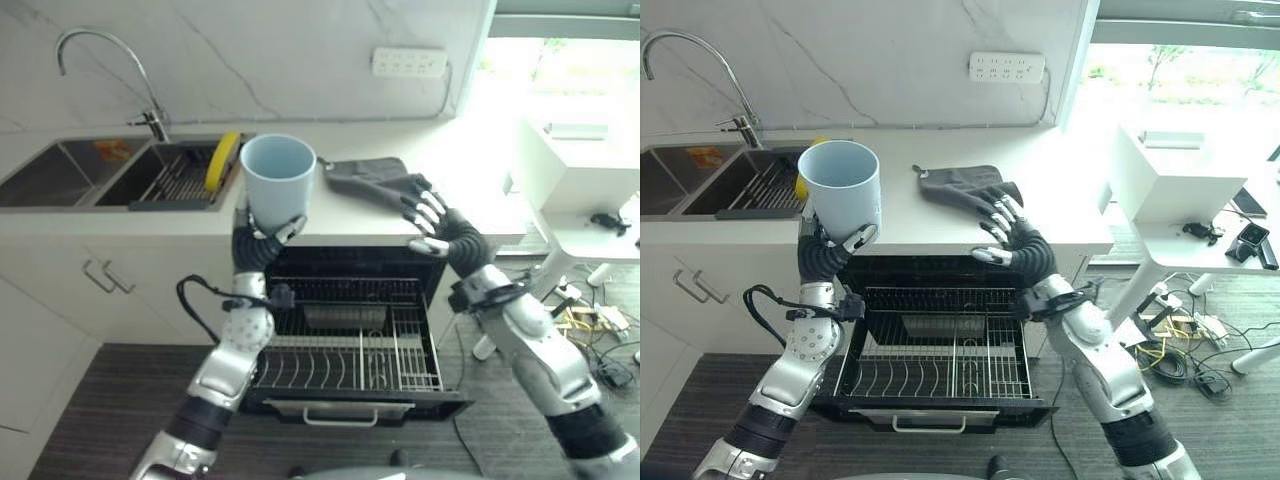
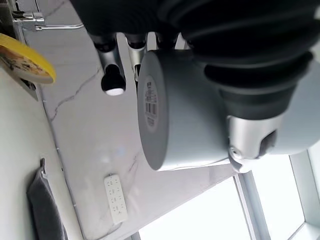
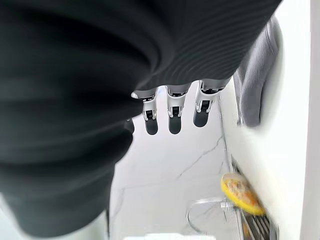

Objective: Place the dishes in the dishwasher.

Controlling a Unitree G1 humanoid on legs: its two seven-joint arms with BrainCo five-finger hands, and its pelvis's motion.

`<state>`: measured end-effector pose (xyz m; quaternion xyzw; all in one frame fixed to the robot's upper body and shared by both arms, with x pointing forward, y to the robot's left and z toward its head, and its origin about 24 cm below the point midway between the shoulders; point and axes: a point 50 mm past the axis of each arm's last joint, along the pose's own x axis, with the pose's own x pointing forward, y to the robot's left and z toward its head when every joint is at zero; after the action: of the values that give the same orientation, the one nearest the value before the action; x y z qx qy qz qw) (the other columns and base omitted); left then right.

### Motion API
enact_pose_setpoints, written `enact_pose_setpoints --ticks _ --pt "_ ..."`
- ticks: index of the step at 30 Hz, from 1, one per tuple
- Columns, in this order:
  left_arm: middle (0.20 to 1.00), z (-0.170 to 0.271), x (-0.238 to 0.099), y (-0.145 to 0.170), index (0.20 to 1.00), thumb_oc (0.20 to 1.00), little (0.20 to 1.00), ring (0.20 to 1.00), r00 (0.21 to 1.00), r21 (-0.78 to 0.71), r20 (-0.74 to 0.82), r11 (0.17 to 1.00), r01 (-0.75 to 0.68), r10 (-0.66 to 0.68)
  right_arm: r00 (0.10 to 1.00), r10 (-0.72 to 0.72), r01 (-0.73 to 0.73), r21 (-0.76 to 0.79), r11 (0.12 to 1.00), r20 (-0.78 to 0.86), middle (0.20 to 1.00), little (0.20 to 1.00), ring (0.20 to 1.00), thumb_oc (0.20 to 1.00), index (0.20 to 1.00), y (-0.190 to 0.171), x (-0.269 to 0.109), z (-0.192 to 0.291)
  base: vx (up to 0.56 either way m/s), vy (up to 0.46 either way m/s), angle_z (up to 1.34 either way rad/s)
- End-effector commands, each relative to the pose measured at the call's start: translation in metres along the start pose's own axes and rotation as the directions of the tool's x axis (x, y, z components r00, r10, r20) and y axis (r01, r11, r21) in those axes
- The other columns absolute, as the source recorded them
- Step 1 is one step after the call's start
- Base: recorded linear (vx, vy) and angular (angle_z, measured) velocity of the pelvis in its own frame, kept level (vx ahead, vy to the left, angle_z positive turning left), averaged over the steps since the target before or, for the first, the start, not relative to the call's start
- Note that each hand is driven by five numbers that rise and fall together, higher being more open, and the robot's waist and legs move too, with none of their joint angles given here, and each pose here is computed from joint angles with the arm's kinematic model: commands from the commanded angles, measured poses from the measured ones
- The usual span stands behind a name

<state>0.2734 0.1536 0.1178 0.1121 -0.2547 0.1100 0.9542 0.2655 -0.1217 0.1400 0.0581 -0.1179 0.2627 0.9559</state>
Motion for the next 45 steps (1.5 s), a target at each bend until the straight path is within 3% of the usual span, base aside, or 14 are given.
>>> enact_pose_setpoints --ticks 1,20,45 --pt "0.200 0.020 0.016 -0.007 0.200 0.200 0.200 0.200 0.983 0.066 0.186 0.998 -0.011 -0.001 0.990 0.000 0.000 0.000 1.000 0.143 1.000 1.000 1.000 1.000 1.000 0.006 0.011 0.026 0.00 0.000 0.00" --pt "0.200 0.019 0.002 -0.044 0.200 0.200 0.200 0.200 0.968 0.083 0.186 0.984 0.156 -0.169 0.990 -0.064 0.068 -0.028 0.997 0.124 1.000 1.000 1.000 1.000 1.000 0.018 0.044 0.033 0.00 -0.001 0.00" --pt "0.200 0.014 -0.009 -0.055 0.200 0.200 0.200 0.200 0.970 0.077 0.140 0.979 0.191 -0.200 0.960 -0.058 0.059 0.005 0.998 0.276 1.000 1.000 1.000 1.000 1.000 0.042 0.045 0.059 0.00 0.001 0.00"
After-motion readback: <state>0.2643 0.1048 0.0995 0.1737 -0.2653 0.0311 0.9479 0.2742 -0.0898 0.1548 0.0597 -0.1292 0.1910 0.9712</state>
